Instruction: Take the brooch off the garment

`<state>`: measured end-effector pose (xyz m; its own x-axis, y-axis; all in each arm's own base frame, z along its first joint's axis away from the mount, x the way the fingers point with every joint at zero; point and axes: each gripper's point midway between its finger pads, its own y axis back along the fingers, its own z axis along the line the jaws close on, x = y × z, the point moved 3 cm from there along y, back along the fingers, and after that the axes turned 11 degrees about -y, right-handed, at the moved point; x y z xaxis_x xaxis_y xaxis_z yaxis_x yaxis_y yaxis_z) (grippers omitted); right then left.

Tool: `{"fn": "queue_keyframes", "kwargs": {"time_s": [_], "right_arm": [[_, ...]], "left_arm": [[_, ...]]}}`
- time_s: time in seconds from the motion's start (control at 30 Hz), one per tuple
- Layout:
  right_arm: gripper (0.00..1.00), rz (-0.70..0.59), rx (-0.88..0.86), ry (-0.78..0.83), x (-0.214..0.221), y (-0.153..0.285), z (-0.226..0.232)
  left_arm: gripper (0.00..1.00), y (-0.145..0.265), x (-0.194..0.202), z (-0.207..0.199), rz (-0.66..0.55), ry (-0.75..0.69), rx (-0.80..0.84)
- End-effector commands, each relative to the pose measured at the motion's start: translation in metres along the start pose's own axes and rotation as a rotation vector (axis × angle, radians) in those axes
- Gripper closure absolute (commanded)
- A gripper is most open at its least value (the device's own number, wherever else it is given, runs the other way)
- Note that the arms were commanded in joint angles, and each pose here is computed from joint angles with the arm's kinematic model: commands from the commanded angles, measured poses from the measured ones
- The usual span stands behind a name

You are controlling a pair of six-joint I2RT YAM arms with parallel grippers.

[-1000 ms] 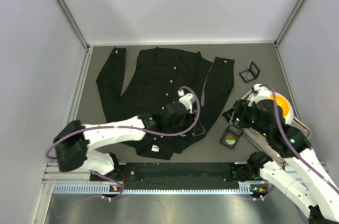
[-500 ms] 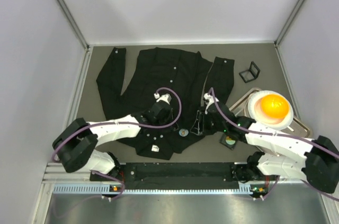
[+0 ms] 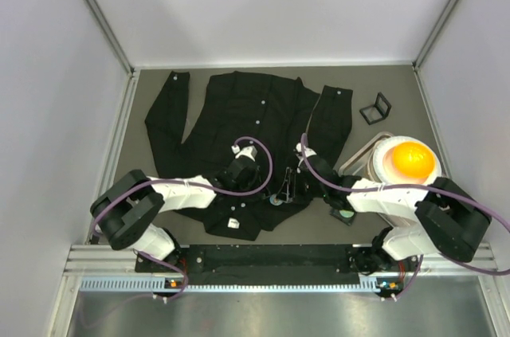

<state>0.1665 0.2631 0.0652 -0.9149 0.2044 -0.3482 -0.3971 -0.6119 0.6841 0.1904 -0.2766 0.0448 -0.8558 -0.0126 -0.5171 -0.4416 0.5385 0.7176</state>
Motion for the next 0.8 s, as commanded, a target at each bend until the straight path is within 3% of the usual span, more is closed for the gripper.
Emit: {"fn": "queue_keyframes", "kwargs": {"time_s": [0.0,0.13,0.4,0.6,0.77], "right_arm": [[0.62,-0.025,-0.081,-0.014,-0.004,-0.006,0.014],[0.62,-0.025,-0.045,-0.056,-0.001,-0.009,0.006],[0.57,-0.035,0.012,-0.102,0.002,-0.01,-0.01],[0.58,-0.014,-0.07,-0.146,0.003,-0.015,-0.001],[0.58,-0.021,-0.11,-0.204,0.0,-0.014,-0.002]], "left_arm": [[0.79,0.006,0.007,0.002,0.019,0.005,0.007],[0.79,0.014,0.006,-0.003,0.015,-0.033,0.02],[0.7,0.036,-0.015,-0.052,-0.024,-0.108,0.185],[0.73,0.017,-0.004,-0.042,0.012,-0.08,0.149],[0.71,0.025,-0.011,-0.021,-0.087,-0.044,0.045]]}}
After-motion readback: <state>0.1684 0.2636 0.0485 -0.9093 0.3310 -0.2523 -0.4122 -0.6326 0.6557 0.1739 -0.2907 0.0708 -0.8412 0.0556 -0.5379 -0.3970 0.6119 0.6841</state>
